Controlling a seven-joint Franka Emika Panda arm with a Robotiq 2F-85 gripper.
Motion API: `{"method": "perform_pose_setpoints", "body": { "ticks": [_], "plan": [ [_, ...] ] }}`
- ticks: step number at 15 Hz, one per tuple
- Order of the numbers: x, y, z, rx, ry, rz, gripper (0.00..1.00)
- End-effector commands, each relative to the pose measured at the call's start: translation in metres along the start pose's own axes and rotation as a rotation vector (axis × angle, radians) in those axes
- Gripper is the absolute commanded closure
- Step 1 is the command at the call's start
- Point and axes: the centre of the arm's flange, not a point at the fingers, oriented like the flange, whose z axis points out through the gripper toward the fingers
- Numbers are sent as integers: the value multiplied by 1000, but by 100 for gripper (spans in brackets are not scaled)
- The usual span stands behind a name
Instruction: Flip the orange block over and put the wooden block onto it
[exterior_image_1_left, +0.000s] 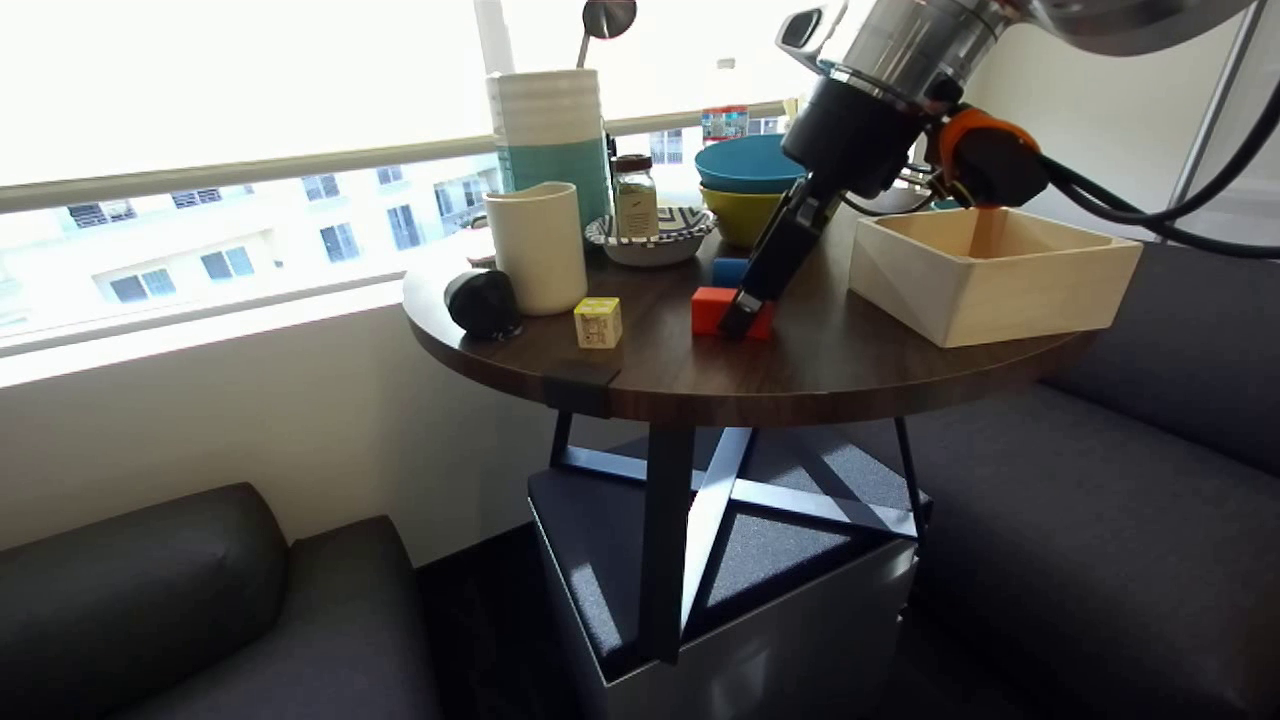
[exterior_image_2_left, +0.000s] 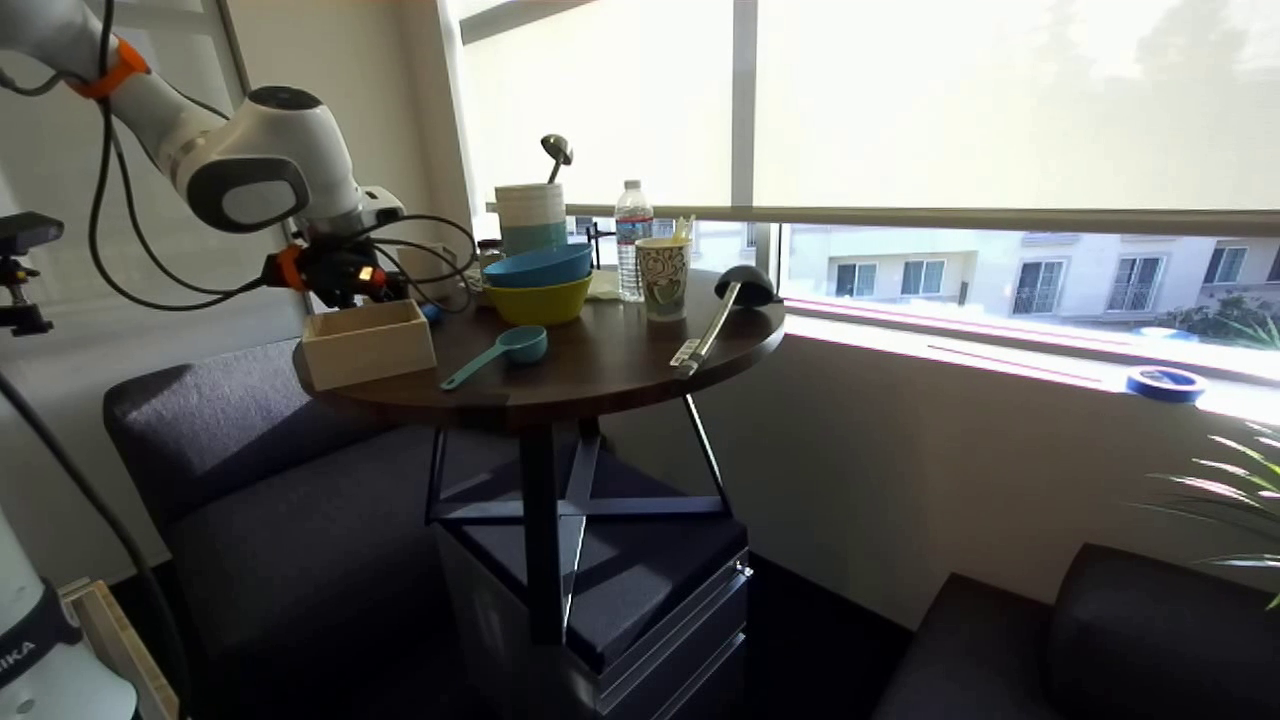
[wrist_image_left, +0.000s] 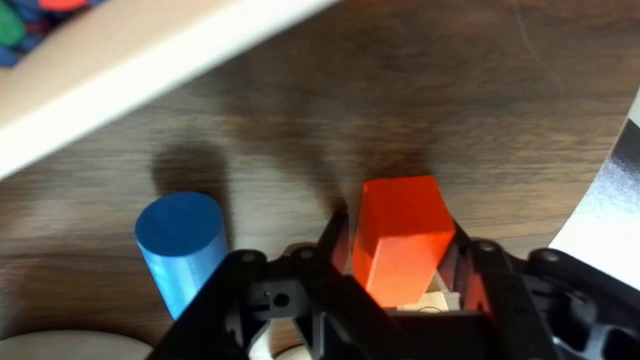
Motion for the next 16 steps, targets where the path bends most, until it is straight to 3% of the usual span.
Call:
{"method": "perform_pose_setpoints", "body": {
  "ticks": [1, 2, 9, 16],
  "plan": [
    [-1, -2, -2, 2, -14, -6, 84],
    [2, -3, -5, -1, -20, 12, 88],
    [18, -15, -19, 22, -105, 43, 88],
    [35, -25, -35, -22, -287, -15, 88]
  ]
}}
